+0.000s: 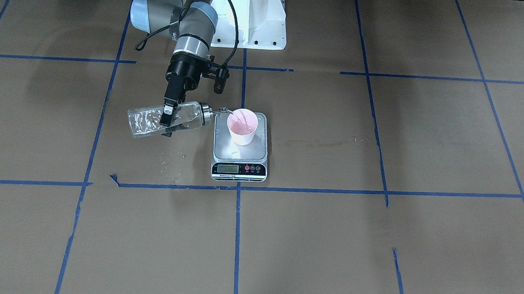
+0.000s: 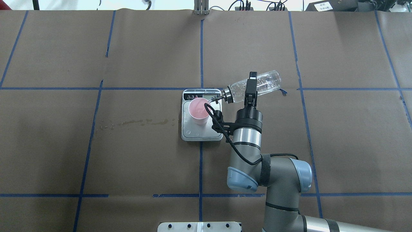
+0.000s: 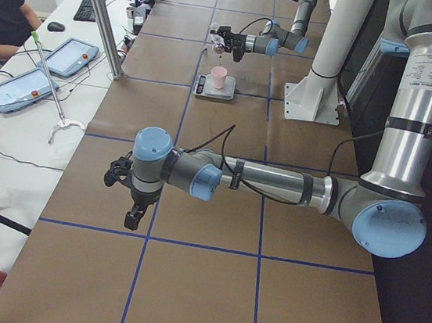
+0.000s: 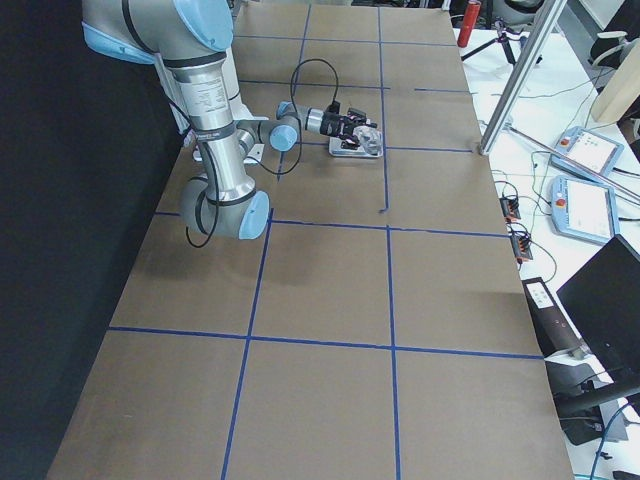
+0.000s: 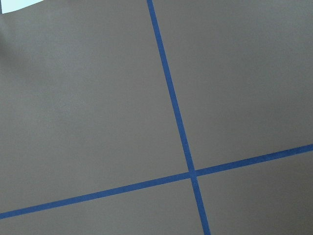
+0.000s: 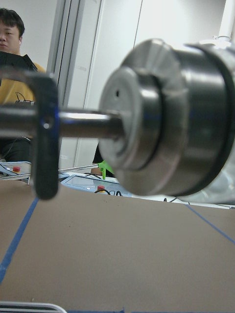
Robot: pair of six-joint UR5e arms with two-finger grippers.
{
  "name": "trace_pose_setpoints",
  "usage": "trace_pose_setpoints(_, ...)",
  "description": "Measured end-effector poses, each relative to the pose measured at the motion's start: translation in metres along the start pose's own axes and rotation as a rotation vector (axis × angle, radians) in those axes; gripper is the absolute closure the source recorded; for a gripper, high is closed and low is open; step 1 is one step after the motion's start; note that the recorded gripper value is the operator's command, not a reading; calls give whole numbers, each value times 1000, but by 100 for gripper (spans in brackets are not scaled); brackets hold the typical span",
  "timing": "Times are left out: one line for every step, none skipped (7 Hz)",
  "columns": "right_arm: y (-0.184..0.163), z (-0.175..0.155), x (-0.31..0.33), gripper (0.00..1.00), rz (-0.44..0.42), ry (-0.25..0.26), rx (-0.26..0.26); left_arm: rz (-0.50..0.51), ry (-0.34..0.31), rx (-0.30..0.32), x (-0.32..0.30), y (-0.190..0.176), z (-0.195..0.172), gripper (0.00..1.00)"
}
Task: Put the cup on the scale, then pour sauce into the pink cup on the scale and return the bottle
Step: 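Tilt the bottle spout down into the pink cup with the right gripper, then turn the bottle upright and move it back away from the scale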
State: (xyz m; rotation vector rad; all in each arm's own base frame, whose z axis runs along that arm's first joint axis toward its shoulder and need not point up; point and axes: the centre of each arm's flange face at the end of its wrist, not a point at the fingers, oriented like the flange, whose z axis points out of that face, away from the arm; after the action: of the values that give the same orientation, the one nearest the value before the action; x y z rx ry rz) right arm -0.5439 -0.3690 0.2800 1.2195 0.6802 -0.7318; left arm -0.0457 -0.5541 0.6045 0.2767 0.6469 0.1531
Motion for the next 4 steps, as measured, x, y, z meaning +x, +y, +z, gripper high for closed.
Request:
trace_pose_setpoints(-2, -3, -2, 100, 81, -32, 8, -1, 0, -1, 0, 0, 0, 0)
trace_pose_setpoints(-5, -6, -2, 100, 185, -73, 20, -1, 0, -1, 0, 0, 0, 0)
trace_pose_setpoints(-7, -8, 1, 100, 299, -113, 34, -1, 0, 0, 0, 0, 0, 0)
trace_pose_setpoints(-9, -10, 4, 100, 435, -167, 51, -1, 0, 0, 0, 0, 0, 0)
